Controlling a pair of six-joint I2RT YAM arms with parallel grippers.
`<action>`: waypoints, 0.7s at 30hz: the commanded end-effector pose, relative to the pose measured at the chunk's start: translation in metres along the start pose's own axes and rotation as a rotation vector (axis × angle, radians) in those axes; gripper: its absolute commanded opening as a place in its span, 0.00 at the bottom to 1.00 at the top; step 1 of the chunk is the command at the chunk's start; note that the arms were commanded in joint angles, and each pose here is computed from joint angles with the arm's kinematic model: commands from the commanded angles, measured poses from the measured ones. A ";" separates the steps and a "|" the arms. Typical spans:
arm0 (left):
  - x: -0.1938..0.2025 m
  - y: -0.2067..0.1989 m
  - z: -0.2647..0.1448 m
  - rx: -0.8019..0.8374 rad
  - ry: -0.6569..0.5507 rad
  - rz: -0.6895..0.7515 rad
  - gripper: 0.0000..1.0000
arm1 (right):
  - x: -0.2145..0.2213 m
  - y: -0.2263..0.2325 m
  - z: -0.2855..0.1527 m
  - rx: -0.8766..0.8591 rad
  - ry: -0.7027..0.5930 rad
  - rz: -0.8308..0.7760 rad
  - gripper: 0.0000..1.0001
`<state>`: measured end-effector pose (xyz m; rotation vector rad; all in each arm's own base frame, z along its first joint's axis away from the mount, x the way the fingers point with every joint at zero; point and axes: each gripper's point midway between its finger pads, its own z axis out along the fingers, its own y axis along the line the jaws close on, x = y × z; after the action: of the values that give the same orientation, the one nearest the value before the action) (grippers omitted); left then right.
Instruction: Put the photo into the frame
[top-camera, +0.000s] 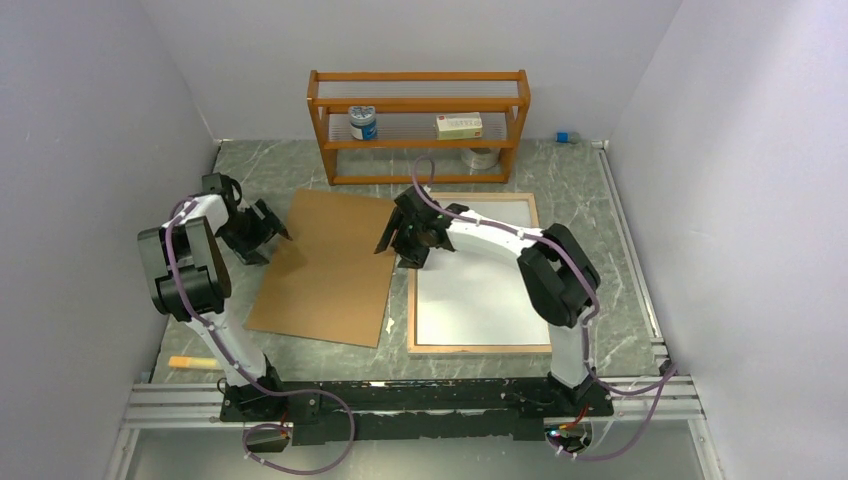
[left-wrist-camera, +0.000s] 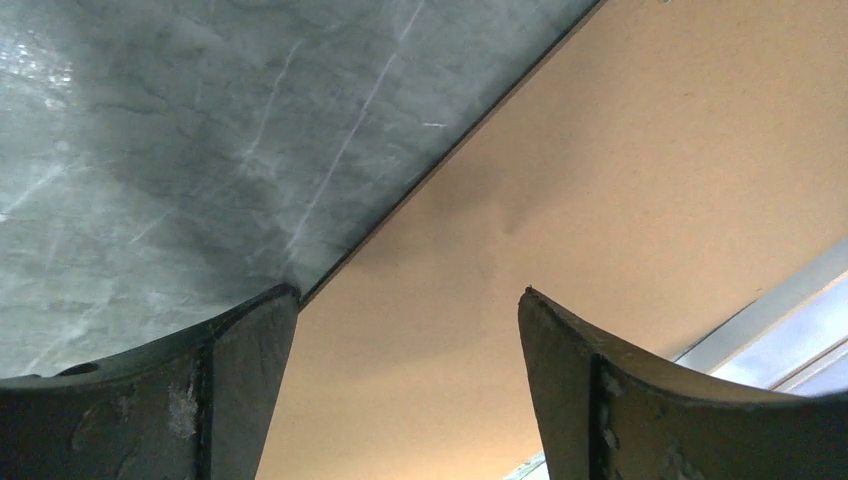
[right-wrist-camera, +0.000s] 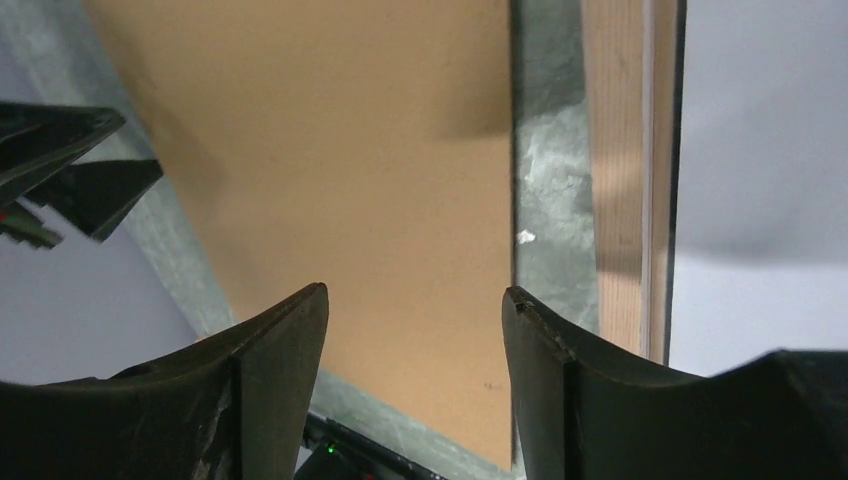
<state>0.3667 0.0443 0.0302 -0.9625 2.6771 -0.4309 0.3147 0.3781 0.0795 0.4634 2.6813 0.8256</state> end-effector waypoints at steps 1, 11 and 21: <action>0.001 -0.014 -0.001 0.059 -0.010 -0.038 0.87 | -0.001 0.004 0.010 0.049 0.013 0.037 0.69; -0.002 0.018 0.000 -0.114 -0.034 -0.019 0.91 | -0.006 -0.013 0.031 0.171 0.015 0.024 0.69; -0.014 0.003 0.001 -0.009 -0.114 0.052 0.92 | 0.011 -0.026 0.048 0.212 0.095 0.048 0.68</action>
<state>0.3687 0.0467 0.0296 -0.9810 2.6546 -0.3756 0.3213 0.3791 0.0307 0.5359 2.8286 0.5937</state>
